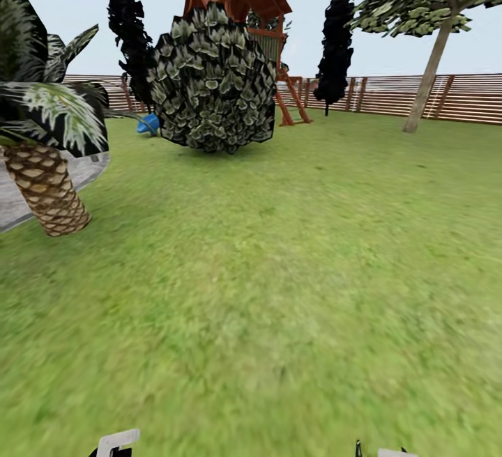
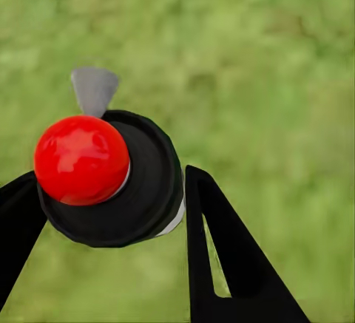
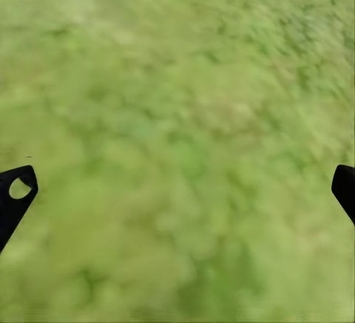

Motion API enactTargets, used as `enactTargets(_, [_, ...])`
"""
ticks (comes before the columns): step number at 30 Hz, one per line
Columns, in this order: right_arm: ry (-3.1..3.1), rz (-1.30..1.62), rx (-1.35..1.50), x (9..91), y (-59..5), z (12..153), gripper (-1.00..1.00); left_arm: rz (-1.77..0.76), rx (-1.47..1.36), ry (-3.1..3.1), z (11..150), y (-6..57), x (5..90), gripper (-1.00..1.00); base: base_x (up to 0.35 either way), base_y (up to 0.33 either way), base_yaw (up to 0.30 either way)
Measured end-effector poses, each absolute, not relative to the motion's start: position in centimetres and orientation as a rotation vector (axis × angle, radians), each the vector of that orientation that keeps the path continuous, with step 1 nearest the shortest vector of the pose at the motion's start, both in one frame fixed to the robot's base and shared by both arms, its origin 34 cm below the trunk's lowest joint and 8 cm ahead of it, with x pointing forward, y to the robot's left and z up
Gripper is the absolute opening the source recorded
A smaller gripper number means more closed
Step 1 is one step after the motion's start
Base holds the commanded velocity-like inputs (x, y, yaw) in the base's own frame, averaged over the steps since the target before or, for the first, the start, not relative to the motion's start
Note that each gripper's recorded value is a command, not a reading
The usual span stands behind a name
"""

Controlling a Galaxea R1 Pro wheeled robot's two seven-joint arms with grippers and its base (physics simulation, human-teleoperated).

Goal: Pick up the pesticide atomizer in the garden and spray insectifuge to fully cover both potted plants in the garden.

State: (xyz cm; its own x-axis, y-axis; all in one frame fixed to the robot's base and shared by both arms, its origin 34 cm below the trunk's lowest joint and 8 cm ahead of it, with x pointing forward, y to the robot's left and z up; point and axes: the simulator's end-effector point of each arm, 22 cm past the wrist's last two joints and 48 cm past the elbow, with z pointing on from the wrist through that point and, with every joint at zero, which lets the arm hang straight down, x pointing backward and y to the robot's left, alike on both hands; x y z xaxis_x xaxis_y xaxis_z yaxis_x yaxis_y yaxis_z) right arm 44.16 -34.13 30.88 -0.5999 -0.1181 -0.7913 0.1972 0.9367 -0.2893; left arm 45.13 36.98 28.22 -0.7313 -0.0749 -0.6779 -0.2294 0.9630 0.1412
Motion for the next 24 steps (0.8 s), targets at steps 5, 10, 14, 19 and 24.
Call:
enactTargets(5, [2.171,-0.437,0.055,44.16,-34.11,30.88,1.0,0.28,-0.214,2.386,28.21,36.99,45.11,-1.0,0.333,-0.018,0.007])
enactTargets(10, [2.171,-0.436,0.055,44.17,-34.1,30.88,1.0,0.28,-0.214,2.386,28.21,36.99,45.11,-1.0,0.335,-0.002,0.001])
enactTargets(14, [2.172,-0.435,0.053,44.16,-34.07,30.87,1.0,0.28,-0.214,2.386,28.21,36.99,45.12,-1.0,0.336,0.0,0.0])
enactTargets(19, [2.172,-0.435,0.054,44.17,-34.08,30.87,1.0,0.28,-0.214,2.386,28.21,36.99,45.11,-1.0,0.336,0.0,0.0])
enactTargets(24, [2.171,-0.436,0.055,44.16,-34.11,30.88,1.0,0.28,-0.214,2.386,28.21,36.99,45.12,-1.0,0.336,0.0,0.0])
